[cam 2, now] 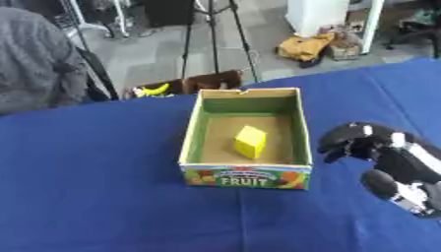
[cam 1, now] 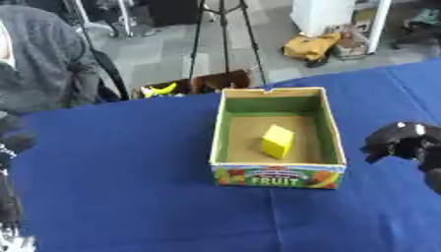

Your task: Pick up objects on the table and place them in the box.

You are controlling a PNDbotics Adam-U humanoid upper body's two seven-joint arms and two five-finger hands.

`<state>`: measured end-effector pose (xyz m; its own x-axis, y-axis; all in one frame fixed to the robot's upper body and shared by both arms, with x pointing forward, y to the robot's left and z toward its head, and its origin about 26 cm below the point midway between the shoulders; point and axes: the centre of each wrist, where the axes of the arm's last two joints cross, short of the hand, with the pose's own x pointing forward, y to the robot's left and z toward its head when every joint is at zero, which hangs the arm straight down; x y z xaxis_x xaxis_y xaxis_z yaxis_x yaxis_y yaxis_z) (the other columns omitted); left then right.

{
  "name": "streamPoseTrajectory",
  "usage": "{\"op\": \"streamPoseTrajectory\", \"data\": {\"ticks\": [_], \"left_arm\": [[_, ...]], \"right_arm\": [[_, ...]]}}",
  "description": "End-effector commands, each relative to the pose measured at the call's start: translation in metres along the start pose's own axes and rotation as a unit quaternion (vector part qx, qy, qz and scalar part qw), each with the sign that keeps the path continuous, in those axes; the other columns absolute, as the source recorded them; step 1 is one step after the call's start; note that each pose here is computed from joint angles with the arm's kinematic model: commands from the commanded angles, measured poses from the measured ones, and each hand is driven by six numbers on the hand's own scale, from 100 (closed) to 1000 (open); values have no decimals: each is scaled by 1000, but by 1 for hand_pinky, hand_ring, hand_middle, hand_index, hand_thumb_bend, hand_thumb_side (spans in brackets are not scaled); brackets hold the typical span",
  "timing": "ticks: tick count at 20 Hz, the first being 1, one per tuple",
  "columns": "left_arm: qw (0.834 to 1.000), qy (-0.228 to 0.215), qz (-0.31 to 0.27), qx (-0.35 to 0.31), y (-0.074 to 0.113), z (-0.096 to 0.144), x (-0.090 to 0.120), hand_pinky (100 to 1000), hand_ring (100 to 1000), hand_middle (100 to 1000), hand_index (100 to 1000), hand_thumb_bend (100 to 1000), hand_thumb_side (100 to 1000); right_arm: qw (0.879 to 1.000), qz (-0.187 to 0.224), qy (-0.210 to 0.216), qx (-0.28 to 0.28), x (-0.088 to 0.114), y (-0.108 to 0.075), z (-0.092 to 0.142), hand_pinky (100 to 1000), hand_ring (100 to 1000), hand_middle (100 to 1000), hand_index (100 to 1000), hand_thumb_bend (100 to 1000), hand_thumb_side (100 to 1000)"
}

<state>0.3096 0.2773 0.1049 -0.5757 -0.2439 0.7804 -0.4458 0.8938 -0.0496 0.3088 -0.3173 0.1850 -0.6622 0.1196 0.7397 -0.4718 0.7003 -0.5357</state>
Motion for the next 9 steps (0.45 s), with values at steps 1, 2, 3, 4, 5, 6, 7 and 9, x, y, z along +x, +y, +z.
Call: {"op": "streamPoseTrajectory", "data": {"ticks": [1, 2, 3, 4, 5, 6, 7, 9], "left_arm": [[1000, -7, 9, 12, 2, 0, -1, 663, 605, 628, 750, 422, 1000], [1000, -5, 11, 15, 1, 2, -2, 662, 603, 626, 749, 419, 1000], [1000, -4, 12, 17, 1, 3, -3, 661, 602, 623, 748, 418, 1000], [1000, -2, 15, 19, 0, 4, -4, 660, 601, 622, 749, 417, 1000], [1000, -1, 17, 22, 0, 5, -4, 660, 601, 622, 748, 417, 997], [1000, -1, 19, 24, -1, 6, -5, 659, 600, 621, 748, 417, 996], [999, 0, 20, 25, -1, 7, -5, 659, 600, 621, 747, 418, 995], [999, 2, 23, 28, -1, 8, -6, 658, 598, 618, 743, 416, 994]], "right_arm": [[1000, 6, -3, -8, 4, -5, 0, 687, 753, 733, 780, 451, 600], [1000, 6, -2, -9, 4, -5, 1, 687, 752, 732, 780, 450, 602], [1000, 5, -2, -11, 4, -5, 1, 686, 752, 732, 780, 450, 602], [1000, 5, -1, -12, 4, -5, 1, 686, 752, 732, 780, 447, 605], [1000, 5, -1, -13, 4, -5, 1, 686, 752, 732, 780, 446, 607], [1000, 5, -1, -15, 4, -5, 1, 686, 752, 732, 780, 445, 609], [1000, 4, 0, -17, 3, -5, 1, 686, 752, 732, 780, 443, 612], [1000, 2, 1, -21, 2, -4, 3, 685, 751, 730, 780, 439, 616]]}}
